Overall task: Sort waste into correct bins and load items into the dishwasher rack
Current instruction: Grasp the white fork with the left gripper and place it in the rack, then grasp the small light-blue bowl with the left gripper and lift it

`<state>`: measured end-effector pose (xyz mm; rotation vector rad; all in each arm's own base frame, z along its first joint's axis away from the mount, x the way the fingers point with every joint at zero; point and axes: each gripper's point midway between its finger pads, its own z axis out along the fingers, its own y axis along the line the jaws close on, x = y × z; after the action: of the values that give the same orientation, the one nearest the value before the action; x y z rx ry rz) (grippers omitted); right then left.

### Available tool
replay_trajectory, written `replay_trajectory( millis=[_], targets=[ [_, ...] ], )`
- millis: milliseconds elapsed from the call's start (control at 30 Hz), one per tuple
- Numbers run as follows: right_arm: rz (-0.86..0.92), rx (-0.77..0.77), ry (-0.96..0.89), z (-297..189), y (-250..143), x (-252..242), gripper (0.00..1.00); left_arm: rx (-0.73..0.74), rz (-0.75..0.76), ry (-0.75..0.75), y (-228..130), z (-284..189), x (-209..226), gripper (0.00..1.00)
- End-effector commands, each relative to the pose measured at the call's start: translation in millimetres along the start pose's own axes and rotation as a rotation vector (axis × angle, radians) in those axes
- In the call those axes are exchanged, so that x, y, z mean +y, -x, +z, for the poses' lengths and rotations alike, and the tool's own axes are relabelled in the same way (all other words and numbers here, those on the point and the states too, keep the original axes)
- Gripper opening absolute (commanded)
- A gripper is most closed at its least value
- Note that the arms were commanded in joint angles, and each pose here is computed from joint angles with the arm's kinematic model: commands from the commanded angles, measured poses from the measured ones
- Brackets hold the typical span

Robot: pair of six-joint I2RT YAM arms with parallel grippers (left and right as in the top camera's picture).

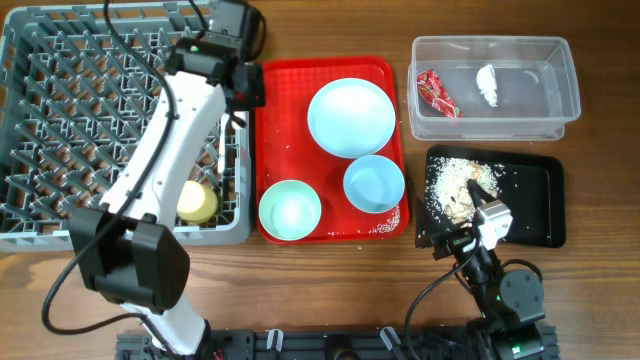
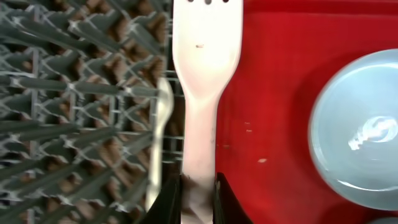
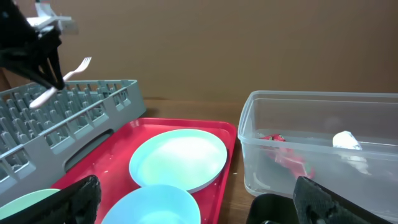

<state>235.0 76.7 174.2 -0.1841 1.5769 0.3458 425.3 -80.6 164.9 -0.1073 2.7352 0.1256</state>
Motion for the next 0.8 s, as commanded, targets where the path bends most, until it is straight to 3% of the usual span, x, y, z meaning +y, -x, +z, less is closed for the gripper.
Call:
replay_trajectory(
  millis=[0, 67, 100, 133, 200, 267, 400, 500, 633, 767],
  targets=[
    [0.007, -0.012, 0.005, -0.6, 2.2, 0.5, 1.0, 0.103, 0.063, 0.085, -16.5, 36.3, 24.3, 0.09],
    [0.007, -0.012, 0.005, -0.6, 2.2, 0.5, 1.0, 0.136, 0.064, 0.092, -23.9, 47.2, 26.2, 0.12],
    [0.006, -0.012, 0.005, -0.6, 2.1, 0.5, 1.0, 0.145, 0.065, 0.083, -25.8, 48.3, 24.3, 0.26],
    [0.007, -0.012, 0.005, -0.6, 2.2, 0.5, 1.0, 0.151, 0.066, 0.062, -27.0, 46.2, 20.0, 0.49],
    [0.007, -0.012, 0.005, -0.6, 2.2, 0.5, 1.0, 0.141, 0.061, -0.013, -22.8, 28.7, 5.5, 0.76],
    [0.006, -0.012, 0.005, -0.6, 2.2, 0.5, 1.0, 0.086, 0.024, -0.054, -9.1, 3.3, -1.7, 0.86],
    [0.007, -0.012, 0.005, -0.6, 2.1, 0.5, 1.0, 0.004, -0.001, -0.218, 3.5, -50.5, -24.2, 0.82],
    [0.006, -0.012, 0.005, -0.6, 2.2, 0.5, 1.0, 0.063, -0.004, -0.295, -14.5, -62.8, -43.9, 0.74],
    [0.006, -0.012, 0.005, -0.6, 2.2, 0.5, 1.0, 0.105, -0.005, -0.296, -32.8, -56.0, -69.0, 0.7],
    [0.006, -0.012, 0.005, -0.6, 2.2, 0.5, 1.0, 0.083, -0.033, -0.254, -32.8, -26.4, -89.4, 0.56]
  ],
)
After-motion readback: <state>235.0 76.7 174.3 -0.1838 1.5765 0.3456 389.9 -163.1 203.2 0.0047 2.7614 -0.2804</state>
